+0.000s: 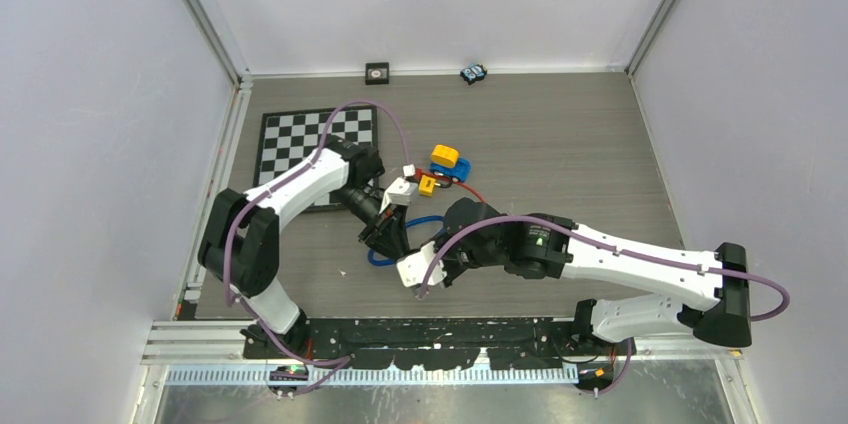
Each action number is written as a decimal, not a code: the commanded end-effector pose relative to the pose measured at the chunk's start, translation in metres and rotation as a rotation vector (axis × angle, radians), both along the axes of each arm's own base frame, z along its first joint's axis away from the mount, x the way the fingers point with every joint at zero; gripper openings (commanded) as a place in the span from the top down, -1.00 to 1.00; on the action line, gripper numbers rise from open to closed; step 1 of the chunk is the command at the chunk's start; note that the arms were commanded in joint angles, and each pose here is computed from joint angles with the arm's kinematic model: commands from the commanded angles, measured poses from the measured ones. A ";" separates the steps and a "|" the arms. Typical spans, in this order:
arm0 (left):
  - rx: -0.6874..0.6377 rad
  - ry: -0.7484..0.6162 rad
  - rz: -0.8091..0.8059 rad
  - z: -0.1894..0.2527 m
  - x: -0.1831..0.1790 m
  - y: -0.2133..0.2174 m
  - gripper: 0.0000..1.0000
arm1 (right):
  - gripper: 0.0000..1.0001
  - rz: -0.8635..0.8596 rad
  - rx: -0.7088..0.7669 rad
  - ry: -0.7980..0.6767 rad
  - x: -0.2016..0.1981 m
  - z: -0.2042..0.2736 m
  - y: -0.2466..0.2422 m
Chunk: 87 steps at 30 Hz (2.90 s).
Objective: Unlock with the key
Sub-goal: Unlock the lock, then place the lock at the center of the board.
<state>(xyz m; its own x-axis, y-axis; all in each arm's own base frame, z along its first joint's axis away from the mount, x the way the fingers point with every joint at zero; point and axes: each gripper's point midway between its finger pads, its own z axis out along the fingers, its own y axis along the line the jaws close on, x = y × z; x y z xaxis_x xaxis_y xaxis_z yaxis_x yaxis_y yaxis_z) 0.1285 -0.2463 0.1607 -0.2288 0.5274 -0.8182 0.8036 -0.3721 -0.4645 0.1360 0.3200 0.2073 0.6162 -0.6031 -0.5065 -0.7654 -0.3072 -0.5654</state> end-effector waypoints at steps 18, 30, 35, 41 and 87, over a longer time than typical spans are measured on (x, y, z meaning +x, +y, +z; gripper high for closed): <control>-0.058 -0.131 0.119 0.022 0.015 -0.011 1.00 | 0.99 -0.208 0.116 0.219 0.016 -0.002 0.000; -0.057 -0.319 0.215 0.015 0.043 -0.014 1.00 | 0.99 -0.380 0.278 0.588 0.029 0.000 -0.015; -0.052 -0.379 0.221 0.009 0.046 -0.014 1.00 | 0.99 -0.421 0.318 0.742 0.035 -0.002 -0.017; -0.058 -0.404 0.206 0.007 0.043 -0.018 1.00 | 0.99 -0.455 0.318 0.843 0.041 -0.007 -0.021; -0.088 -0.507 -0.115 -0.015 -0.042 0.017 1.00 | -0.32 -0.938 -0.220 0.535 0.223 -0.133 -0.145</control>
<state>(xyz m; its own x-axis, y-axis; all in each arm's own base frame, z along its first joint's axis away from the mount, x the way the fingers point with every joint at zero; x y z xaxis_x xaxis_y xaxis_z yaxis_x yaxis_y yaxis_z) 0.0904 -0.2279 0.1388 0.2294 0.4877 -0.8423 0.8815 -0.4710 -0.0327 0.3476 0.1757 0.0688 -0.4295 -0.8049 -0.4095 -0.8633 0.4990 -0.0753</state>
